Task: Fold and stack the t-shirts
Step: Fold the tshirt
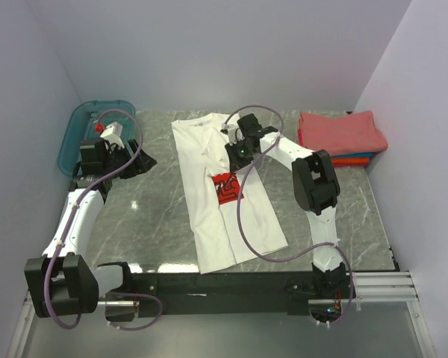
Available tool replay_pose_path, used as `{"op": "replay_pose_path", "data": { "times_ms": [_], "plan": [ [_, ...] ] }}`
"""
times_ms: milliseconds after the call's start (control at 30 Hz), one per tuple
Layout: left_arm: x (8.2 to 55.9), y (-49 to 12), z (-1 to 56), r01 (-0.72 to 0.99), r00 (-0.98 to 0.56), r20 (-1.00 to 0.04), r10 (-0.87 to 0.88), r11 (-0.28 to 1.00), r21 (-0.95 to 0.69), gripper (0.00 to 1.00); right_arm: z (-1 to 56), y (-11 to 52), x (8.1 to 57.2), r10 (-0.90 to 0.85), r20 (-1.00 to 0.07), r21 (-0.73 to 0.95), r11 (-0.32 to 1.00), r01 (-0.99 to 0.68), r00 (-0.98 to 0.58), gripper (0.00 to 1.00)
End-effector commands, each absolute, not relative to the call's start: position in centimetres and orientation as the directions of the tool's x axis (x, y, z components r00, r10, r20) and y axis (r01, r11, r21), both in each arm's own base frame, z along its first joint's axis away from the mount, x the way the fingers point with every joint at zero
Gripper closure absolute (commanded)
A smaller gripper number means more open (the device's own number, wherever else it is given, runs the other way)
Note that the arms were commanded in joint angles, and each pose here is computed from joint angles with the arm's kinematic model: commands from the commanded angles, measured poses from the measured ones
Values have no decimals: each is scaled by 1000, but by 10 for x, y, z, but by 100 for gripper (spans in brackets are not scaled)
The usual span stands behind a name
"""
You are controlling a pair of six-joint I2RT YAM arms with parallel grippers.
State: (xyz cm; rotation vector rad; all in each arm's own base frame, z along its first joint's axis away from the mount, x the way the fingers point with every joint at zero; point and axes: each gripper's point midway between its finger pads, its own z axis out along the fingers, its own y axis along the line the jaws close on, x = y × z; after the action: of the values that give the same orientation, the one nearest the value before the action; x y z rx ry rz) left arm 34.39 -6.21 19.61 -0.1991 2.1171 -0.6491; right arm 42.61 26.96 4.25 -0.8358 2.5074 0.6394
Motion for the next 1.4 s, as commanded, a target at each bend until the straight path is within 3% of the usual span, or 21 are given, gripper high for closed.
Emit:
{"op": "replay_pose_path", "data": {
  "times_ms": [0,267,367,433,467,567,800,900,933,967,1100,1367],
  "plan": [
    [346,-66,207,140,-578,-735,-353,845,-516,27,48,272,425,-497,-503,231,711,-664,-707,86],
    [345,-65,208,139,-576,-737,-353,847,-514,27,41,286,418,-579,-463,150,695,-703,-671,85],
    [344,-65,207,138,-577,-737,-351,848,-512,27,78,293,417,-564,-543,159,658,-736,-622,83],
    [344,-65,208,139,-574,-739,-353,847,-513,27,102,292,422,-535,-598,158,652,-742,-597,78],
    [344,-65,209,141,-573,-740,-352,847,-512,27,112,284,426,-514,-616,163,659,-734,-598,68],
    [345,-66,210,147,-575,-739,-351,844,-515,27,139,273,435,-528,-656,92,654,-751,-540,52],
    [344,-65,211,143,-568,-744,-352,848,-510,27,136,292,456,-699,-622,-149,549,-822,-354,46],
    [343,-64,212,139,-565,-746,-353,850,-507,27,131,315,483,-674,-633,-190,613,-767,-381,44],
    [343,-64,213,139,-562,-748,-354,851,-506,27,153,331,493,-644,-673,-202,634,-746,-365,44],
    [343,-63,213,137,-560,-749,-354,852,-505,27,127,334,501,-647,-646,-204,659,-724,-406,44],
    [342,-63,215,141,-556,-754,-350,854,-501,27,117,357,514,-527,-702,-146,765,-628,-479,40],
    [342,-65,217,153,-555,-755,-350,849,-505,28,95,370,527,-456,-737,-124,817,-564,-498,40]
  ]
}}
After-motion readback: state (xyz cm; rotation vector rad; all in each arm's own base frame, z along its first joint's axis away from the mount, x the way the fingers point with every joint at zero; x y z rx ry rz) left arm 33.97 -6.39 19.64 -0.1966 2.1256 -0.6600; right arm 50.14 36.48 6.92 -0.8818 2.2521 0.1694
